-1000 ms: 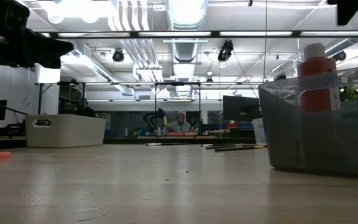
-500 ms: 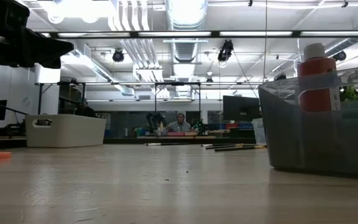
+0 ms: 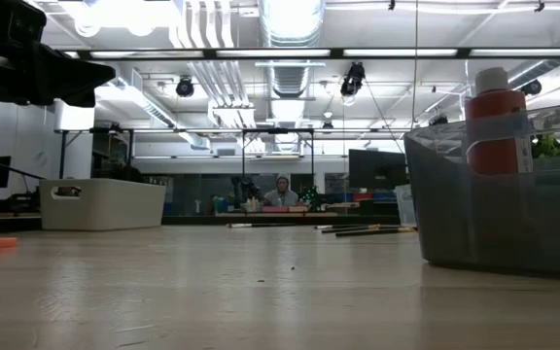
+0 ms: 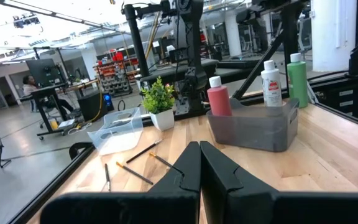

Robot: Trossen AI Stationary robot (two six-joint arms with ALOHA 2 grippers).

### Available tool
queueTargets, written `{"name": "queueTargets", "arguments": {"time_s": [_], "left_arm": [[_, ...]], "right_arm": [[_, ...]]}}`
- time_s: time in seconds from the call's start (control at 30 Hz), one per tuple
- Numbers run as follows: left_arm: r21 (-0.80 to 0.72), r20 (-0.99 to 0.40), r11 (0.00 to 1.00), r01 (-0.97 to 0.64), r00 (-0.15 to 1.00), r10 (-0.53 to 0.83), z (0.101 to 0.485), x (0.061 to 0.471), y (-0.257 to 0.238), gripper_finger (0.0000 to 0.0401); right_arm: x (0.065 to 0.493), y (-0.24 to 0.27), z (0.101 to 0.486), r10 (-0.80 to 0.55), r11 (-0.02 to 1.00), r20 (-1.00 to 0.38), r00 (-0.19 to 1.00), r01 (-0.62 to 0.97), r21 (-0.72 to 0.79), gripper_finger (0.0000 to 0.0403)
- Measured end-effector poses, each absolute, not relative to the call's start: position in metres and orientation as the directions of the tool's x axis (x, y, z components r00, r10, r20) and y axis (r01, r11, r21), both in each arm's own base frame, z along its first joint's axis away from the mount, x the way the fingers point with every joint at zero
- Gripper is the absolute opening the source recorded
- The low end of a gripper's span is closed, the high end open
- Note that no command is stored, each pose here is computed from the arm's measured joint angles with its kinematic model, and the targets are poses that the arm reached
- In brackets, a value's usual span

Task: Pick & Place Paint Supplies
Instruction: Put the white paint bottle into the black bin

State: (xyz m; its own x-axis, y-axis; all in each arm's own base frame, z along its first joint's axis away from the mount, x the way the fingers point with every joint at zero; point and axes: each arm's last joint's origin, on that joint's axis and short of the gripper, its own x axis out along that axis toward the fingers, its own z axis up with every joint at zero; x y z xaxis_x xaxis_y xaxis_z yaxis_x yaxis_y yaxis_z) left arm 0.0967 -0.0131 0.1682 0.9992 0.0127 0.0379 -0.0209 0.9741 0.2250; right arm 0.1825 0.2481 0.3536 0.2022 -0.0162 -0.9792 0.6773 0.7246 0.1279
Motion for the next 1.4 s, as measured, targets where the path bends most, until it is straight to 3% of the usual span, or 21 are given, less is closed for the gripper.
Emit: {"name": "queueTargets", "arguments": {"time_s": [0.43,1.4], "left_arm": [[0.225,0.038,0.974,-0.02,0.999,0.012,0.168,0.097,-0.013,0.0],[0.225,0.038,0.974,-0.021,0.999,0.012,0.168,0.097,-0.013,0.0]], "right_arm": [[0.153,0.268,0.342,-0.04,0.696,-0.982,0.184,0.71,0.105,0.0295],[0.146,0.262,0.302,-0.164,0.672,-0.984,0.076,0.739,-0.055,0.0295]]}}
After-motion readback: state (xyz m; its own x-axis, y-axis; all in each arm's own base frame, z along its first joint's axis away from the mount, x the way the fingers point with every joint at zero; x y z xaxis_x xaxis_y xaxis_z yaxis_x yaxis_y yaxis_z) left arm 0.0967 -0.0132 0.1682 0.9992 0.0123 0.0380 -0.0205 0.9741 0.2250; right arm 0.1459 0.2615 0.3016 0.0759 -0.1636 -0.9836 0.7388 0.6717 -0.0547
